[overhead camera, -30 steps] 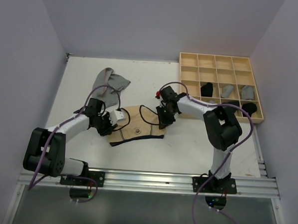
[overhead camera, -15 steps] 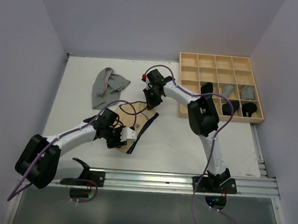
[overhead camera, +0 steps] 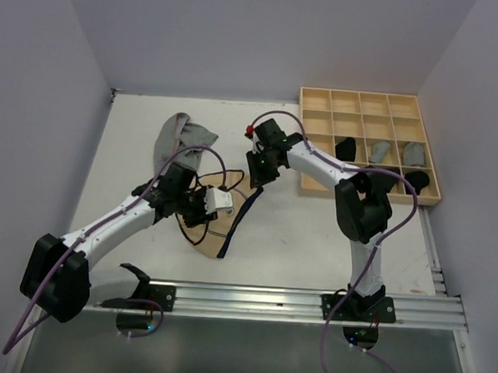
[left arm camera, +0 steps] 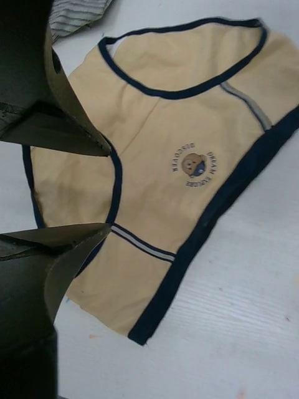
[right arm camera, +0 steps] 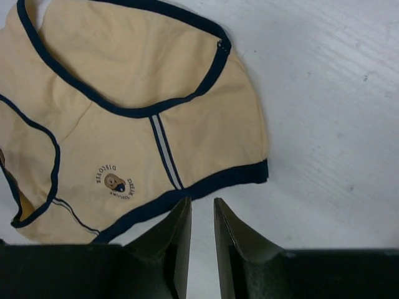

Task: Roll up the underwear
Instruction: Fold the underwear

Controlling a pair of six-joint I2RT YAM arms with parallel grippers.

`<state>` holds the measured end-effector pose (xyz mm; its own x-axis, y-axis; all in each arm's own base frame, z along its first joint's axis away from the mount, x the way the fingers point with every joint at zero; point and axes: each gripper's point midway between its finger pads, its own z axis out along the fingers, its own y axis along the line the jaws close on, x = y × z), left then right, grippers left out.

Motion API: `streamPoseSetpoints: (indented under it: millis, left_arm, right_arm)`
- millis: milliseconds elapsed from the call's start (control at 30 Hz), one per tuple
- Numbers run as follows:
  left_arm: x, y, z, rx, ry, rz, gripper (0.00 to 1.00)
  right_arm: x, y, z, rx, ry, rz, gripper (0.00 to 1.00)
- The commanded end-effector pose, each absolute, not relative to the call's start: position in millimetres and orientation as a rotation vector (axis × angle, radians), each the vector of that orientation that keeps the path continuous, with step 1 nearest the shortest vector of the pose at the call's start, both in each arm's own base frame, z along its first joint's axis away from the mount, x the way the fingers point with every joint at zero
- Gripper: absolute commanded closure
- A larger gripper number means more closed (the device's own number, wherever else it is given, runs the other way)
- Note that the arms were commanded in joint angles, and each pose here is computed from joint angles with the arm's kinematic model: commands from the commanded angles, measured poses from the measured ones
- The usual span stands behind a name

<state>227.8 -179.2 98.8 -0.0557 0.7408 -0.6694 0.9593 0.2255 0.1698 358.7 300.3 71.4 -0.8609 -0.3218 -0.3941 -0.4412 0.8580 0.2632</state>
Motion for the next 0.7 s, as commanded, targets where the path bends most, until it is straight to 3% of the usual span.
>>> streamPoseSetpoints:
  millis: [0, 167, 367, 667]
  left_arm:
    - [243.2, -151.6, 66.3, 1.629, 1.919, -0.281, 0.49]
    - [232.9, -128.1, 25.9, 1.804, 1.948, -0.202, 0.5]
    - [204.6, -128.9, -8.0, 1.869, 2.053, -0.305, 0.51]
    - [180.1, -195.9, 17.6, 1.797, 2.028, -0.556, 0.49]
  right_arm:
    - [332.9, 309.5, 48.8, -0.49, 2.766, 0.577, 0.75]
    - [328.2, 306.2, 11.0, -0.428, 2.829, 0.55, 0.75]
    - [344.4, 310.8, -13.3, -0.483, 2.858, 0.489, 0.75]
    - [386.5, 315.9, 11.4, -0.585, 2.771, 0.379, 0.75]
